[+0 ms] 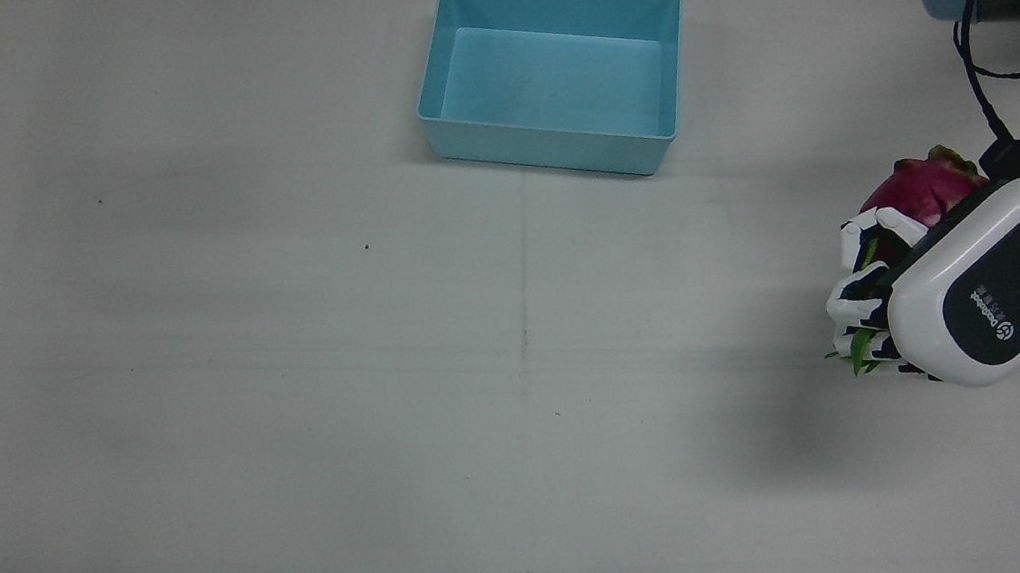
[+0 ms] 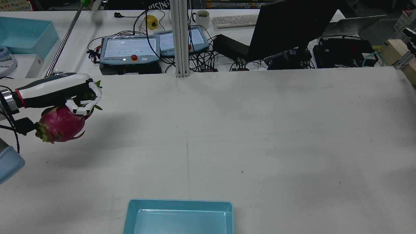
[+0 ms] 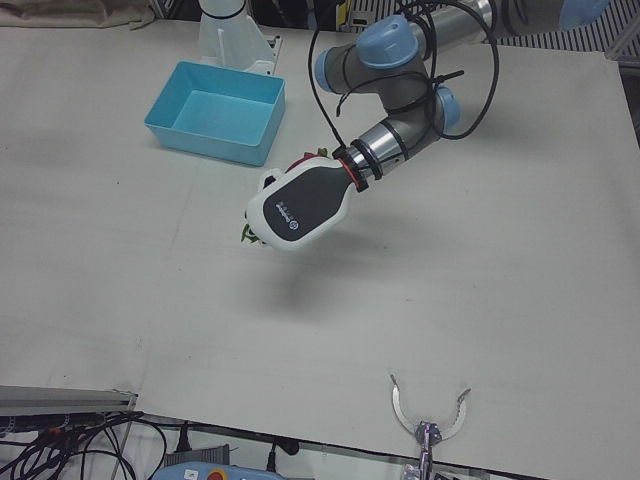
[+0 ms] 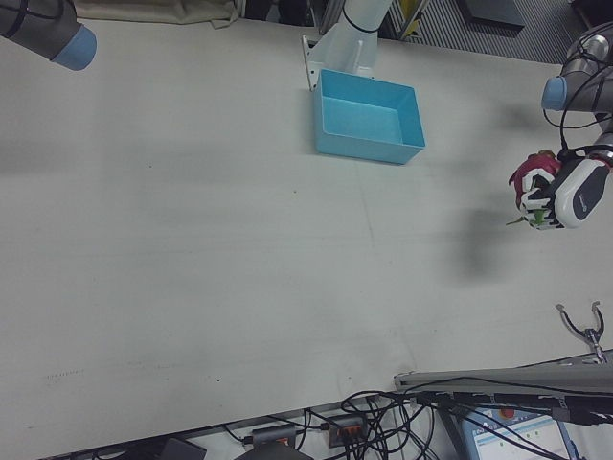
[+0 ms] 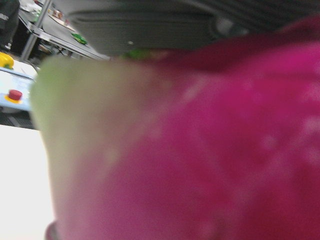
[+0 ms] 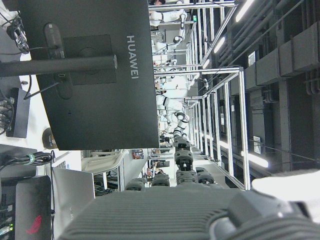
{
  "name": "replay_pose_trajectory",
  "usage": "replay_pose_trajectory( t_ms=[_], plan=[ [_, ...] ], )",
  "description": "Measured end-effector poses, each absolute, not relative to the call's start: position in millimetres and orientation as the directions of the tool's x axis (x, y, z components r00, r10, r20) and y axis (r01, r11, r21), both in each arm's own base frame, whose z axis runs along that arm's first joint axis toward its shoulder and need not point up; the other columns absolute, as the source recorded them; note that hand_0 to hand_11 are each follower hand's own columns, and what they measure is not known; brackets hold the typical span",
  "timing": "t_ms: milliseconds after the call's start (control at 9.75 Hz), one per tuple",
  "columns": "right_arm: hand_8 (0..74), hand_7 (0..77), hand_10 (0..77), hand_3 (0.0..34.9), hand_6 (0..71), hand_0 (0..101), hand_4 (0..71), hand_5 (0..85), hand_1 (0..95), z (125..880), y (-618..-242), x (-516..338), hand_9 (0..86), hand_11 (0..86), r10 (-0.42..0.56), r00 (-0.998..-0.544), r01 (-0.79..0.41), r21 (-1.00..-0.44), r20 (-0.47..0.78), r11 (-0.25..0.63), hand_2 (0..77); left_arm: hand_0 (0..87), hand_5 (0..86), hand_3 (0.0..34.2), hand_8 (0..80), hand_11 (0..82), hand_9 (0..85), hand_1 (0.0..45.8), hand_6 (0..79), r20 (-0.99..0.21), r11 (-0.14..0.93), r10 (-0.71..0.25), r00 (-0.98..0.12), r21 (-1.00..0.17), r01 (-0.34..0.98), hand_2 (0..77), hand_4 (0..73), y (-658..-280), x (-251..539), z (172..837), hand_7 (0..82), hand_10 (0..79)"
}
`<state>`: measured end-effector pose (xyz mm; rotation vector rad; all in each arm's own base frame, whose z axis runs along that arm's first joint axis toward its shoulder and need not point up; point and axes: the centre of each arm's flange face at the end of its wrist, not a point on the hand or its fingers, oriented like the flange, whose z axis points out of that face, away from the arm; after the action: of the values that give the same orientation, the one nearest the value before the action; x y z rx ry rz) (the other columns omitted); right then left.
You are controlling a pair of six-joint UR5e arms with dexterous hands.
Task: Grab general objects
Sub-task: 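Carry the dragon fruit over the light-blue tray with the left hand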
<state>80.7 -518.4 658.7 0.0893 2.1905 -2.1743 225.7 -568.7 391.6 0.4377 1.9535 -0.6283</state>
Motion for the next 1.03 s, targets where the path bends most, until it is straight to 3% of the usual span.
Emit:
replay_pose_trajectory(
  t_ms=[205, 410, 718, 1026],
  plan=[
    [0.0, 0.0, 0.0, 0.0, 0.0, 0, 0.0, 0.0, 6.0, 658.7, -518.3, 80.7, 1.1, 0.5, 0.003, -0.997, 0.079, -0.997, -0.079, 0.007, 1.6, 39.4, 70.4, 0.0, 69.3, 70.4, 76.9, 0.0, 69.8, -0.826, 0.873, -0.019, -0.563, -0.288, 0.394, 62.2, 69.8, -536.2, 235.5, 383.9, 67.6, 70.4],
    [0.0, 0.0, 0.0, 0.0, 0.0, 0, 0.0, 0.0, 6.0, 659.0, -518.1, 80.8, 1.1, 0.5, 0.003, -0.997, 0.079, -0.997, -0.079, 0.007, 1.6, 42.6, 70.4, 0.0, 69.3, 70.4, 76.9, 0.0, 69.8, -0.763, 0.939, -0.12, -0.635, -0.294, 0.176, 60.5, 69.8, -479.1, 314.2, 346.4, 68.2, 70.4],
    [0.0, 0.0, 0.0, 0.0, 0.0, 0, 0.0, 0.0, 6.0, 659.1, -517.9, 80.8, 1.1, 1.1, 0.003, -0.997, 0.079, -0.997, -0.079, 0.006, 1.6, 45.8, 70.4, 0.0, 69.3, 70.4, 77.4, 0.0, 69.3, -0.669, 0.951, -0.287, -0.685, -0.283, -0.123, 60.5, 69.8, -385.8, 444.7, 269.9, 69.3, 70.4],
    [0.0, 0.0, 0.0, 0.0, 0.0, 0, 0.0, 0.0, 6.0, 659.1, -518.1, 80.7, 1.1, 0.5, 0.003, -0.997, 0.079, -0.997, -0.079, 0.006, 1.6, 46.4, 70.4, 0.0, 69.3, 70.4, 77.4, 0.0, 69.8, -0.602, 0.925, -0.379, -0.703, -0.278, -0.26, 60.5, 69.8, -358.9, 495.3, 205.5, 69.3, 70.4]
  ],
)
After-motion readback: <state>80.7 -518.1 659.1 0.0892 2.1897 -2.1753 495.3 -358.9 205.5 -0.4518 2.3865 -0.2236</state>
